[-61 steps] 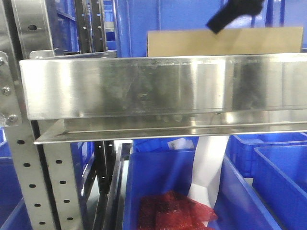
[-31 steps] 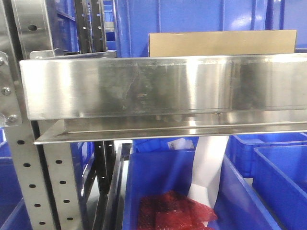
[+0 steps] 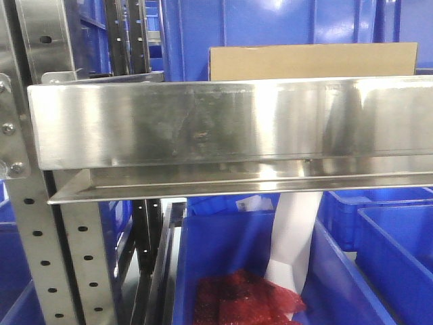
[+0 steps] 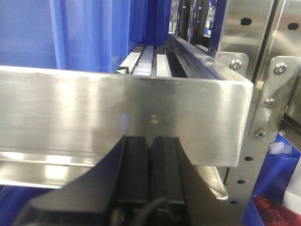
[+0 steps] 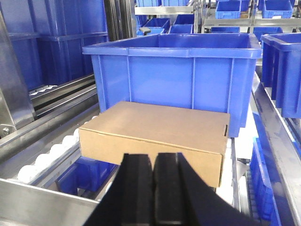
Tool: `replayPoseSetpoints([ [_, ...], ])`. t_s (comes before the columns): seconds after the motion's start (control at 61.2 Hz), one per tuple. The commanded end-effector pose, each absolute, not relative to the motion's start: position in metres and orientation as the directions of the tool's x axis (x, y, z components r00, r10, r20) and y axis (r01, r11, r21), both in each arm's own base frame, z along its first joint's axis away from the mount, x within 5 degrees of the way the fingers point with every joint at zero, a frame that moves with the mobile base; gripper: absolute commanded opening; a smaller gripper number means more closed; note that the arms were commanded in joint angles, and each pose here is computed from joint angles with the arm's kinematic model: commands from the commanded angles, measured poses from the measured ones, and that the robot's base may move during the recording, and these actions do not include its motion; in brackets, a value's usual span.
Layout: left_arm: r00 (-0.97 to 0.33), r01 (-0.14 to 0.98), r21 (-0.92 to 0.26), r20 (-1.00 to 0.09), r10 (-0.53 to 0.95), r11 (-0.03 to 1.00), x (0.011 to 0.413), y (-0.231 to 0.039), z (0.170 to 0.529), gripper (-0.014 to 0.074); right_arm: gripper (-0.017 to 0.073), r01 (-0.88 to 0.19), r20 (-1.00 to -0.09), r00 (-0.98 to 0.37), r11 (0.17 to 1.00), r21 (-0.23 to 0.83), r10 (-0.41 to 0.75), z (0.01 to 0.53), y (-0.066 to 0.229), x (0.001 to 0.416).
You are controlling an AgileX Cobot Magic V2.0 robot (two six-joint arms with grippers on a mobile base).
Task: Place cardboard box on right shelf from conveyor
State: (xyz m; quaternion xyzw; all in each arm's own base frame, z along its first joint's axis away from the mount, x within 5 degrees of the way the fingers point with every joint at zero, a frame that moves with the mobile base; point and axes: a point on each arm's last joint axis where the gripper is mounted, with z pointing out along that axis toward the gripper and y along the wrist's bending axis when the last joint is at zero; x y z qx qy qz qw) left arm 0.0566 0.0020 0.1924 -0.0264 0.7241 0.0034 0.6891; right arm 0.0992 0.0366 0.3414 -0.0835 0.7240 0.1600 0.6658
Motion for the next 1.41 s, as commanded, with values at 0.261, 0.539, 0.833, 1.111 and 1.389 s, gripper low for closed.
replayPoseSetpoints([
  [0.261, 0.041, -0.045, -0.037, -0.999, -0.035, 0.998, 0.056, 0.003, 0.198, -0.0115, 0.0059, -0.349, -0.993, 0.011, 0.931, 0.108, 0.120, 0.358, 0.036, 0.097],
  [0.539, 0.041, -0.045, -0.037, -0.999, -0.035, 0.998, 0.056, 0.003, 0.198, -0.0116, 0.0059, -0.349, -0.993, 0.031, 0.932, 0.096, 0.114, 0.360, 0.035, 0.095],
  [0.833, 0.041, -0.045, -0.037, -0.999, -0.035, 0.998, 0.056, 0.003, 0.198, -0.0116, 0.0059, -0.179, -0.993, 0.093, 0.982, 0.053, 0.070, 0.322, 0.013, 0.071],
  [1.111, 0.041, -0.045, -0.037, -0.999, -0.035, 0.998, 0.056, 0.003, 0.198, -0.0116, 0.0059, -0.057, -0.989, 0.135, 0.997, 0.053, 0.061, 0.252, 0.003, 0.058],
  [1.389, 0.041, -0.045, -0.037, -0.999, -0.035, 0.998, 0.056, 0.003, 0.198, -0.0116, 0.0059, -0.056, -0.987, 0.145, 0.997, 0.061, 0.069, 0.211, 0.002, 0.054],
])
